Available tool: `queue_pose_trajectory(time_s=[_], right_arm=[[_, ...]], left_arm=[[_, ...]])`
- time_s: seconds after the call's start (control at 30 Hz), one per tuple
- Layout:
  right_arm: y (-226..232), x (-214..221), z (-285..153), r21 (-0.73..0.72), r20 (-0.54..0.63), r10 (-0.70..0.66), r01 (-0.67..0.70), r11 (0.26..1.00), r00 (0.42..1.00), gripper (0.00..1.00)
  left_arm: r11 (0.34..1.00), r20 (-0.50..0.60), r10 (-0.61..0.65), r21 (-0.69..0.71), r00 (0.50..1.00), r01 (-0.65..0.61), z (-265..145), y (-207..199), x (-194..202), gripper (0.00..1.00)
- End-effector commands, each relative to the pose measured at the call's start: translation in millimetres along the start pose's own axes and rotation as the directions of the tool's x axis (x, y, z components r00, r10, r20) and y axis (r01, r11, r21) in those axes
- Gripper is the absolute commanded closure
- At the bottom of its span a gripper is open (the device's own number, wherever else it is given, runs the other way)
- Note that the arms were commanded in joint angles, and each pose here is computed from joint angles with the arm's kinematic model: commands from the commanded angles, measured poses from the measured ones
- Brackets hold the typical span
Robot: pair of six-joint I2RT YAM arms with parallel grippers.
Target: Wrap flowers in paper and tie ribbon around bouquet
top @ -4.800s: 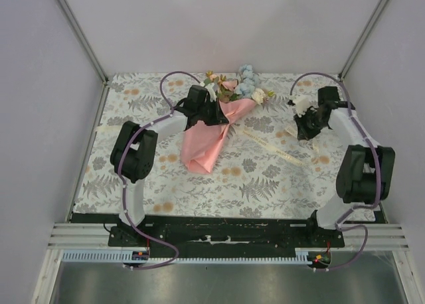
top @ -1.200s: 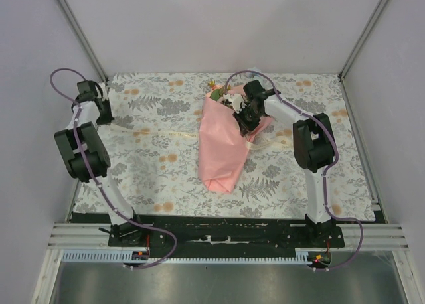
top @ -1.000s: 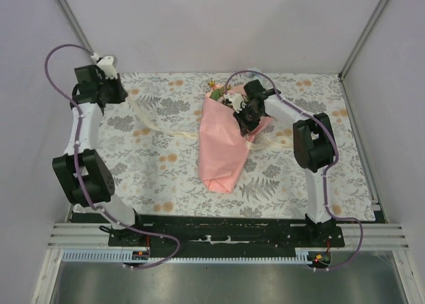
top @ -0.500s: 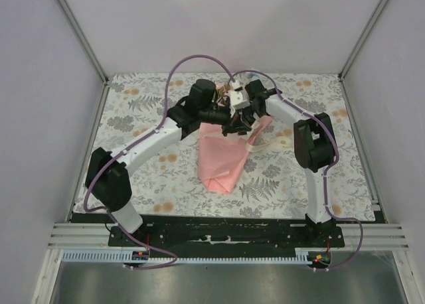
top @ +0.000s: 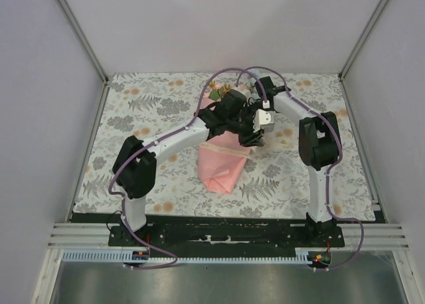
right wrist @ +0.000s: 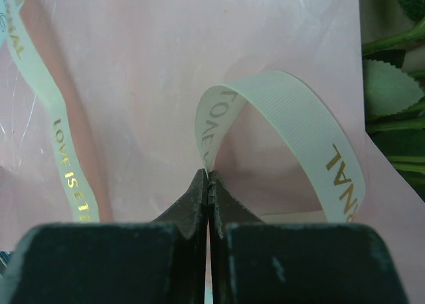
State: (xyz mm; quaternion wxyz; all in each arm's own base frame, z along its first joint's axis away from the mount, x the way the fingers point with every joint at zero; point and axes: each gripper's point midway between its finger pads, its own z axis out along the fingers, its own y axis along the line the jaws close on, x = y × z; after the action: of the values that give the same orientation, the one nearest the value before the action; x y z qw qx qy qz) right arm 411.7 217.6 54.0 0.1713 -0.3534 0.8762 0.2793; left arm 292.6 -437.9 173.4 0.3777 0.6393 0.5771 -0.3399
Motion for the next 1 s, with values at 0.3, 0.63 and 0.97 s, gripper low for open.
queue_pose_trajectory(time_s=[0.3,0.63,0.97], right_arm=[[12.7,-30.0,-17.4,-0.010,0.078,-0.063,0.064,0.998,0.995,1.00],[8.8,-33.0,-16.7,0.004,0.066,-0.077,0.077,0.997,0.995,1.00],[24.2,-43.3,-26.7,-0.038,0.122,-0.091,0.096,0.995,0.988,1.00]], left_arm=[[0.965,-0.153,-0.221,-0.175,0.963,0.194,-141.6,35.4,94.3,0.37],[0.983,-0.311,-0.174,-0.109,0.934,0.147,-104.1,31.9,169.3,0.31],[0.987,-0.364,-0.152,-0.108,0.919,0.121,-92.7,42.7,194.9,0.72]])
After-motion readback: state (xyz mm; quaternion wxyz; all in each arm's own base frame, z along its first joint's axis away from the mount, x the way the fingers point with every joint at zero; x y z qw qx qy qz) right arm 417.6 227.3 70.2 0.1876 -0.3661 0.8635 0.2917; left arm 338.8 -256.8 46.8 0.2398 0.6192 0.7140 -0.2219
